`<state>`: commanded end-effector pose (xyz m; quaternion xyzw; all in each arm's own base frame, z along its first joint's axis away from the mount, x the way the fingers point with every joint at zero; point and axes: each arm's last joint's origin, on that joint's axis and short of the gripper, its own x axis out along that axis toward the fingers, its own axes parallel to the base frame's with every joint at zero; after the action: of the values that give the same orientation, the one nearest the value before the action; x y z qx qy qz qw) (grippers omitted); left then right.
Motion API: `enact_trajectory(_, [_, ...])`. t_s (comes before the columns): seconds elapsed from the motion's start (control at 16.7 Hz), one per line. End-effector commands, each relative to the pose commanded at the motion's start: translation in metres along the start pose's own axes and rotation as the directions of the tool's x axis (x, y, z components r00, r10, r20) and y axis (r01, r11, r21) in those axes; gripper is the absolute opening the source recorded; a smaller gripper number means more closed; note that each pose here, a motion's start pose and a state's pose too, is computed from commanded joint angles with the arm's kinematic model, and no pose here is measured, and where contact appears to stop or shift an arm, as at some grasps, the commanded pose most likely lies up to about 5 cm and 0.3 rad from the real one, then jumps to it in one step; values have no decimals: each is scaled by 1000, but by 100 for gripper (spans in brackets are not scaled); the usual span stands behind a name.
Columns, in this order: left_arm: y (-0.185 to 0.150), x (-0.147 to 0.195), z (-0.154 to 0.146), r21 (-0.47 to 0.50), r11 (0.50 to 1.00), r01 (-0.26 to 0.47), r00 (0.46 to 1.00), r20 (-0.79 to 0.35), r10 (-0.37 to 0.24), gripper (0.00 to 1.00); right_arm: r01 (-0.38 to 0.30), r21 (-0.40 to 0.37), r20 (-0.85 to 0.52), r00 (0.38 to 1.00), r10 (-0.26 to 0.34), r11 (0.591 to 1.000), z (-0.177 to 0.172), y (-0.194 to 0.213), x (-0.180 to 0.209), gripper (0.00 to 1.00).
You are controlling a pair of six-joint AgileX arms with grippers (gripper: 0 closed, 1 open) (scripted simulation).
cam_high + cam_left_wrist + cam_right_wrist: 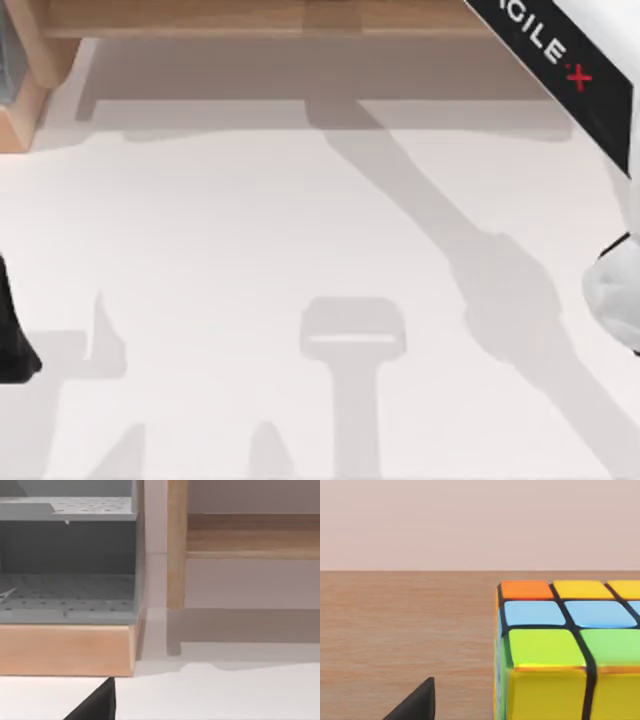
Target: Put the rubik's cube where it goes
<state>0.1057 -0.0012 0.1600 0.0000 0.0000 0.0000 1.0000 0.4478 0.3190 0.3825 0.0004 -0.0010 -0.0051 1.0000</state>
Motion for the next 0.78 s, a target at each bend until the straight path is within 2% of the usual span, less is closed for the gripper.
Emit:
enact_trajectory(0.3, [0,0,0,0,1000,0,1000,0,0,100,0,-1,-2,1000,0,1000,-5,1,3,100])
enact_trajectory(0.78, [0,0,0,0,1000,0,1000,0,0,100,0,-1,-2,1000,0,1000,-5,1,3,40])
